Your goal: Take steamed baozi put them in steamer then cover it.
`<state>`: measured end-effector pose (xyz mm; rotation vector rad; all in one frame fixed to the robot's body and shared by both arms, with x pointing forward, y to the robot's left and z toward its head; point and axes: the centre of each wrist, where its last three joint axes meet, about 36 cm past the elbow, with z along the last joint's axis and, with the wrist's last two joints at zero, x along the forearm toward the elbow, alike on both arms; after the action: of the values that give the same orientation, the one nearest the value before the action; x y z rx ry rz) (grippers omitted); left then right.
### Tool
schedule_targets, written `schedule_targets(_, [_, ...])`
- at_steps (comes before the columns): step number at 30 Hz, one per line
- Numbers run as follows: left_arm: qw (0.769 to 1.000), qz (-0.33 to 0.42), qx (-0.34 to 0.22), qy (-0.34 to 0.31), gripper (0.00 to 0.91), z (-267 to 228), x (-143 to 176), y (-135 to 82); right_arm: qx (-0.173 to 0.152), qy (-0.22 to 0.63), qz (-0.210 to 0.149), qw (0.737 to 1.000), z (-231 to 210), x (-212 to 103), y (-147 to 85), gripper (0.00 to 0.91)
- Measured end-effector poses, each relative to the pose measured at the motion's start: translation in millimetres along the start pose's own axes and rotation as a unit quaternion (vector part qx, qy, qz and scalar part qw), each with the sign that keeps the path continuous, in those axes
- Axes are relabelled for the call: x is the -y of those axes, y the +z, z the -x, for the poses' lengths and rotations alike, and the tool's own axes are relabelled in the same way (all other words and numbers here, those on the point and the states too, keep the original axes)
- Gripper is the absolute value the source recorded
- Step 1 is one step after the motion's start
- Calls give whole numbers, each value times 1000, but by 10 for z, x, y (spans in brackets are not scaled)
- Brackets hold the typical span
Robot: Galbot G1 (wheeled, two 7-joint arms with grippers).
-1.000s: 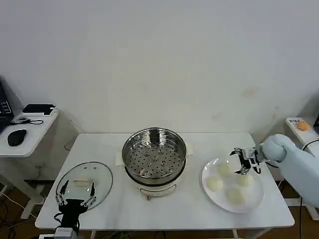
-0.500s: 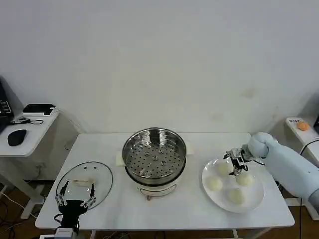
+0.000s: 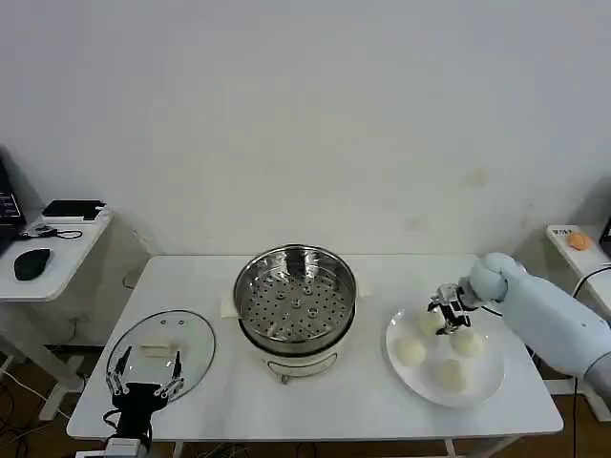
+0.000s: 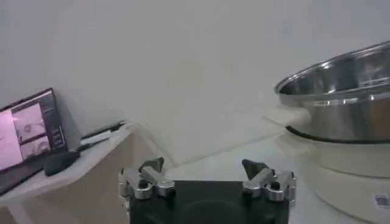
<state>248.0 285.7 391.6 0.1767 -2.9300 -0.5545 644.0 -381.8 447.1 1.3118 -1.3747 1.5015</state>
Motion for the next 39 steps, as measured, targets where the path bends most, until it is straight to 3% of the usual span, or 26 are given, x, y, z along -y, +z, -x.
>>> schedule_targets(12, [1000, 2, -2, 3, 907, 22, -19, 24, 8, 17, -16, 1000, -350, 142, -28, 544])
schedule_targets(23, [1000, 2, 2, 5, 907, 70, -47, 15, 31, 87, -34, 995, -1160, 678, -267, 544])
schedule_targets(31, [1000, 6, 3, 2, 907, 98, -123, 20, 54, 136, -75, 986, -1695, 1218, -805, 544])
schedule_targets(39, [1000, 3, 2, -6, 907, 94, -167, 22, 83, 149, -165, 971, -1904, 1613, -1807, 544])
